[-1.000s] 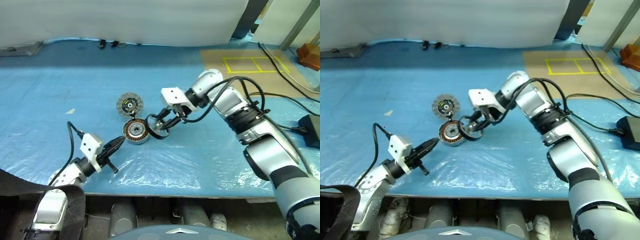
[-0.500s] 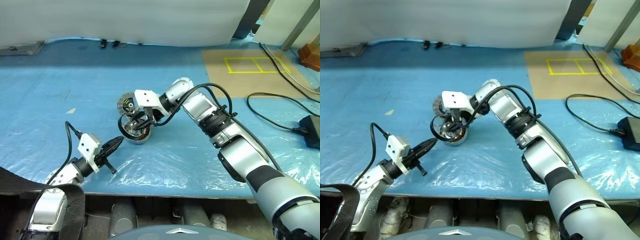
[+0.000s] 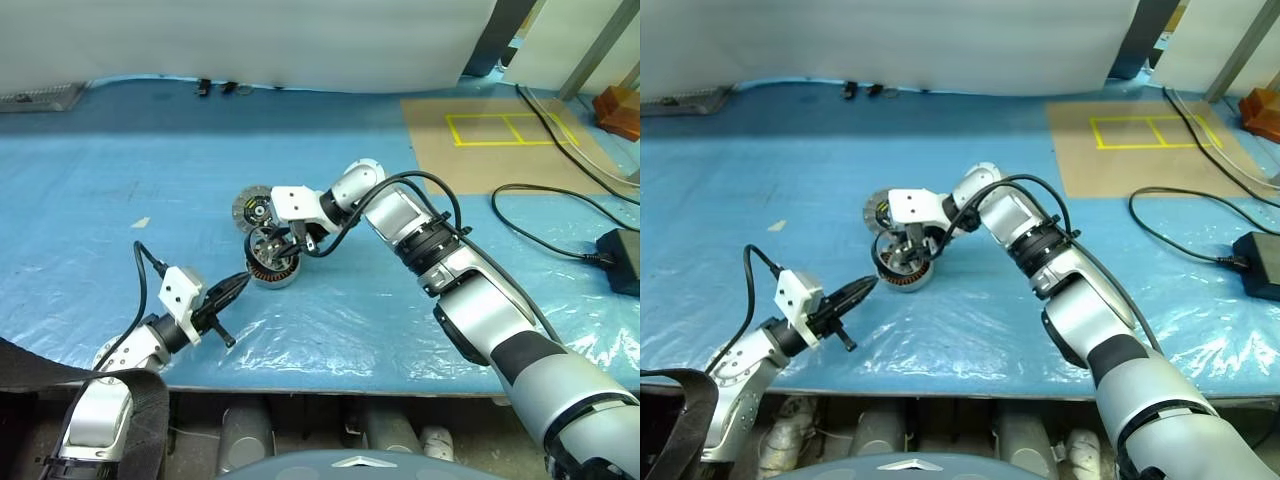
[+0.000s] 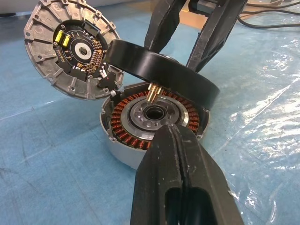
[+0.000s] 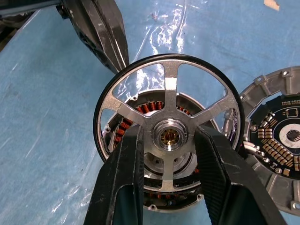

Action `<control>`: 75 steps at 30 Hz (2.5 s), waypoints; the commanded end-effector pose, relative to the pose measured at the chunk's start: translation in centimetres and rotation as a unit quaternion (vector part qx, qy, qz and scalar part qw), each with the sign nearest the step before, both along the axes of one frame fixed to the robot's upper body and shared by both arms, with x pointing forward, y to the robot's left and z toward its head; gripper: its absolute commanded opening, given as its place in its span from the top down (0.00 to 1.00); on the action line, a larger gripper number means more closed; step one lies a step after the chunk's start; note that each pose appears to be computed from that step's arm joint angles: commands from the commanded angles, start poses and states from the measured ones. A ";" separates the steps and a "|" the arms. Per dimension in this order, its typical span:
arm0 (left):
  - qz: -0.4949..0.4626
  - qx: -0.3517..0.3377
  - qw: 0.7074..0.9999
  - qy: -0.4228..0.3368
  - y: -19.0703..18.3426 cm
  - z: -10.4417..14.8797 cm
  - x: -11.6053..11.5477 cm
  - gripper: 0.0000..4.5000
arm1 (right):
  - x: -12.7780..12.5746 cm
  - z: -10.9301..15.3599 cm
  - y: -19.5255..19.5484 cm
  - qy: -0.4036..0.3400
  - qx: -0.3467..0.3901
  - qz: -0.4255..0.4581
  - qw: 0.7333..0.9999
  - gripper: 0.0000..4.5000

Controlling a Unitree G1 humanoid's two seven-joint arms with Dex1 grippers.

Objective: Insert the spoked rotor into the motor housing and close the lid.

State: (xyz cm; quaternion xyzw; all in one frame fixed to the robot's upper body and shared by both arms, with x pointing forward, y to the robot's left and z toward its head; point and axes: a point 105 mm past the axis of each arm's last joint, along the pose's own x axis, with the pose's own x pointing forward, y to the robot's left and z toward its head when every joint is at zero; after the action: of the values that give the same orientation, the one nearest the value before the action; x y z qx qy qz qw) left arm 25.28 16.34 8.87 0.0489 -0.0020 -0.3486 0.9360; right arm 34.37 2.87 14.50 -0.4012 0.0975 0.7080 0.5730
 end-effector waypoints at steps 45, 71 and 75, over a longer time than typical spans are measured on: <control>-0.005 0.007 1.000 -0.018 -0.1 0.8 0.3 1.00 | 0.7 -1.4 -1.3 -0.030 -0.080 -0.023 0.996 0.73; -0.007 0.003 1.000 -0.018 -0.6 0.9 0.4 1.00 | 0.4 -0.4 -0.7 -0.048 -0.070 -0.001 0.996 0.50; -0.006 0.004 1.000 -0.018 -0.5 1.0 0.4 1.00 | 0.1 0.9 0.1 -0.034 -0.036 -0.001 0.999 0.21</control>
State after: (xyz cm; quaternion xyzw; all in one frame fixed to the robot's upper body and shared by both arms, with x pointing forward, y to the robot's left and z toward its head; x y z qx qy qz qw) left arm 25.71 16.00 8.97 0.0538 -0.0018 -0.3510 0.9348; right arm 34.76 2.18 13.64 -0.4598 0.1330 0.6806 0.5547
